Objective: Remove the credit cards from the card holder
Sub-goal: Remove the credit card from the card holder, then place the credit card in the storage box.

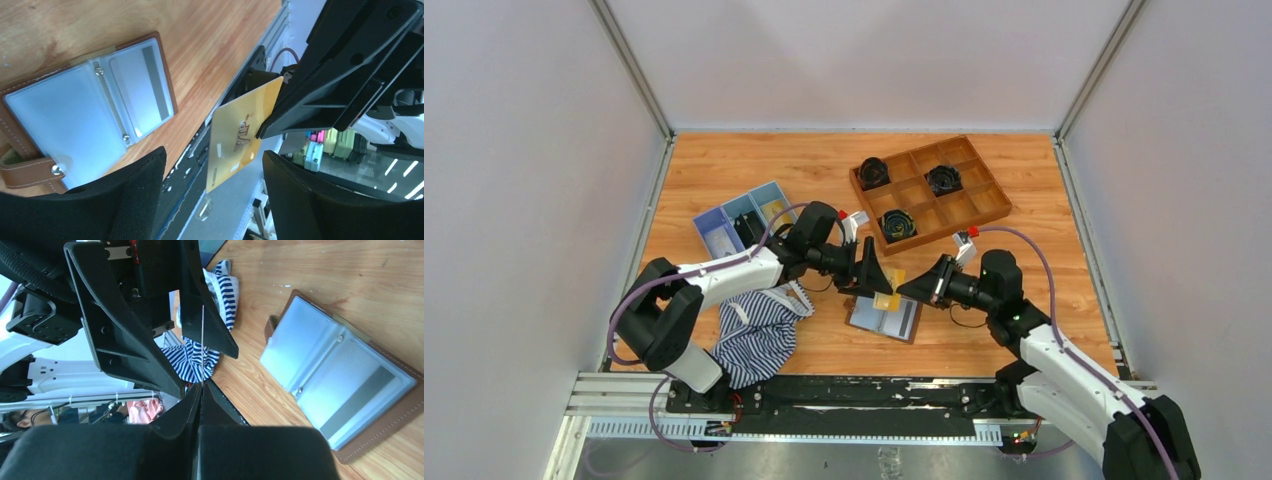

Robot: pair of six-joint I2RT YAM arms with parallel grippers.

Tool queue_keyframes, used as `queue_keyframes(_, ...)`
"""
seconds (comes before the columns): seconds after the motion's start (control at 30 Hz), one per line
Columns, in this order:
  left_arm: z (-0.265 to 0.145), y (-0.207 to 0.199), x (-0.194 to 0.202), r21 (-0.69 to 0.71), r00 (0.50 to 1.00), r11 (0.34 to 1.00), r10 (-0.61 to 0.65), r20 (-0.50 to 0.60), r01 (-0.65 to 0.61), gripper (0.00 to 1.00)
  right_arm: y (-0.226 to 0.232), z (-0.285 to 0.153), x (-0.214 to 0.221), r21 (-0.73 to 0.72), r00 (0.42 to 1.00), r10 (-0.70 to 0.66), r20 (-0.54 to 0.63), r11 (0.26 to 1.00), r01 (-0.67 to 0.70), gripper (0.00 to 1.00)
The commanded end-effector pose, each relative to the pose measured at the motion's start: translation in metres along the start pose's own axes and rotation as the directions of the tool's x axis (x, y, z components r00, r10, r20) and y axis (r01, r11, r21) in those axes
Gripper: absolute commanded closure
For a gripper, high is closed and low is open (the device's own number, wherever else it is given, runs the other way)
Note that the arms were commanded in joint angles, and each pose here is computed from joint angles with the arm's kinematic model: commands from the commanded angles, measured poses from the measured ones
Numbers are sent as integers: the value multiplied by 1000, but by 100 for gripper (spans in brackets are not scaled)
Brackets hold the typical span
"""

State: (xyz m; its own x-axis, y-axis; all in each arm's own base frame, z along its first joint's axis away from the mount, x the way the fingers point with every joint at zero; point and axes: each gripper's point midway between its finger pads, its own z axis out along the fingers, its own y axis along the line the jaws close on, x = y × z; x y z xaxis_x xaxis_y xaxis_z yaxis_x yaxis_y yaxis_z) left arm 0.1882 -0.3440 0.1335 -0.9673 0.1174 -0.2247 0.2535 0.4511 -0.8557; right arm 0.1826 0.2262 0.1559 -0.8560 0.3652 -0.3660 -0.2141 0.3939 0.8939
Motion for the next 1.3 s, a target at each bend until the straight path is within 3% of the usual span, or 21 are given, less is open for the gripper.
queue_keyframes(0.0,-2,-19,-5,81,1000,997,12,-6,-12,29,21,2,-7,-96,1000,-4,-8,995,3,100)
queue_keyframes(0.23,-4,-30,-10,106,1000,994,-1,7,0,71,12,6,-3,-75,999,11,-31,997,-13,100)
queue_keyframes(0.4,-5,-32,-12,110,1000,994,-11,11,10,89,1,9,1,-57,999,39,-35,997,-41,100)
queue_keyframes(0.47,-5,-34,-13,112,1000,994,-13,15,12,100,-2,10,2,-51,998,47,-39,997,-49,100)
queue_keyframes(0.5,-6,-35,-14,114,1000,993,-14,19,11,100,-4,11,3,-46,998,50,-42,998,-52,100)
queue_keyframes(0.53,-7,-36,-16,115,1000,993,-12,26,9,100,-5,11,3,-39,997,54,-46,998,-56,91)
queue_keyframes(0.63,-15,-37,-24,117,998,993,-14,61,7,100,-9,11,1,-7,998,54,-44,999,-54,43)
queue_keyframes(0.7,-27,-30,-36,110,994,994,-33,106,22,100,-13,9,0,33,998,51,-37,998,-49,25)
queue_keyframes(0.87,-71,6,-72,64,965,992,-119,233,107,100,-21,0,-9,114,1000,22,7,993,-23,22)
queue_keyframes(1.03,-140,75,-109,-348,950,923,-56,308,167,100,-27,-8,-9,147,1000,23,19,989,-25,23)
queue_keyframes(1.27,-187,131,-161,-476,906,833,-68,417,282,100,-35,-11,-5,168,999,37,23,985,-40,24)
